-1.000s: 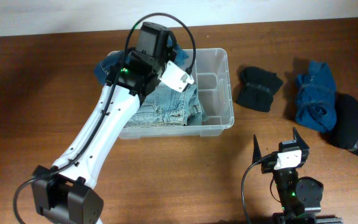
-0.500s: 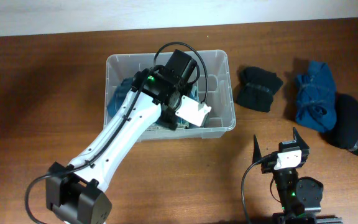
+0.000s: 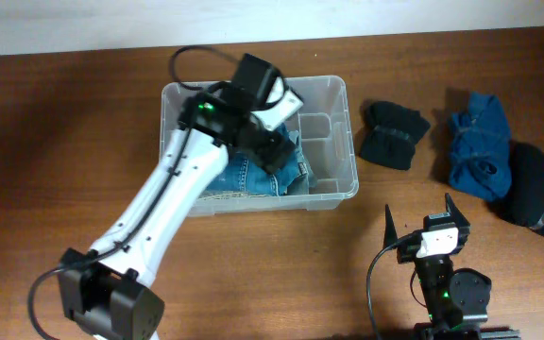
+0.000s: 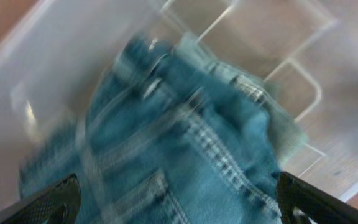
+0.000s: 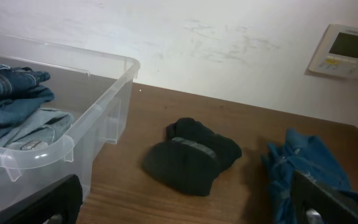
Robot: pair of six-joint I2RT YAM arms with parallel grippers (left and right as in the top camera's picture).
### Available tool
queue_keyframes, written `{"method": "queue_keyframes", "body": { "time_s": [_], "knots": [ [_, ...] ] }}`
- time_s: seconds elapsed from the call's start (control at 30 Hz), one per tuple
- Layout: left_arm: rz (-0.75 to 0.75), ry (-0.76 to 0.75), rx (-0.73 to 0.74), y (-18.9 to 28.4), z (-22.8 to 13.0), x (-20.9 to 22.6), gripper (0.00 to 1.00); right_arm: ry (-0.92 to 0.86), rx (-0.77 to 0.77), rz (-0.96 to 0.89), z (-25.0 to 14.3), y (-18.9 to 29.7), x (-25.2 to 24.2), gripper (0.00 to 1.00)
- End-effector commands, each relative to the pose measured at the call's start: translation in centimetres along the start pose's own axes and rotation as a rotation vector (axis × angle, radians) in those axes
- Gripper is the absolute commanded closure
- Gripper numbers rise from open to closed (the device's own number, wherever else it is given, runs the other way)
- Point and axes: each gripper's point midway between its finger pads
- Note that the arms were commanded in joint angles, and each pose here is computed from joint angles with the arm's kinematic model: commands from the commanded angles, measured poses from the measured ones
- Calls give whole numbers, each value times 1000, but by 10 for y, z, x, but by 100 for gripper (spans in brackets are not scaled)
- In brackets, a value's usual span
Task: Pack container
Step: 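Lift the dark jeans with the left gripper and place them in the box, then raise the left arm aside and reach the right gripper to the blue garment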
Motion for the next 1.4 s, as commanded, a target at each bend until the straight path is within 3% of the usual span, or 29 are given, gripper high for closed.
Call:
{"method": "queue_keyframes", "body": {
  "time_s": [0.0,0.17,0.3,0.47,0.63,0.73,0.93,1.07,1.27,1.37],
  "knots": [
    [34,434,85,-1,-30,31,1,-4,6,-3,-3,0,0,2],
    [40,506,196,-12,-66,38,1,-4,6,-3,-3,0,0,2],
    [21,530,267,-48,-99,26,1,-4,6,-3,-3,0,0,2],
    [29,586,234,-103,-128,22,0,-4,6,-3,-3,0,0,2],
    [34,598,215,-113,-126,29,1,-4,6,-3,-3,0,0,1],
    [35,590,168,-94,-99,36,1,-4,6,-3,-3,0,0,2],
    [93,511,-48,9,-12,67,0,-4,6,-3,-3,0,0,2],
    [131,495,-190,77,22,79,1,-4,2,-4,-2,0,0,2],
    [179,531,-255,114,16,108,1,-17,-14,-65,3,0,-11,2],
    [216,584,-217,117,-4,133,1,-114,-229,-70,58,8,-19,2]
  ]
}}
Point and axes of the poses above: each gripper's point midway between its finger pads, its own y axis back along the fingers, its own x axis along the line the jaws close on, z = x × y, and after that the axes turned 5 degrees about y, right-handed
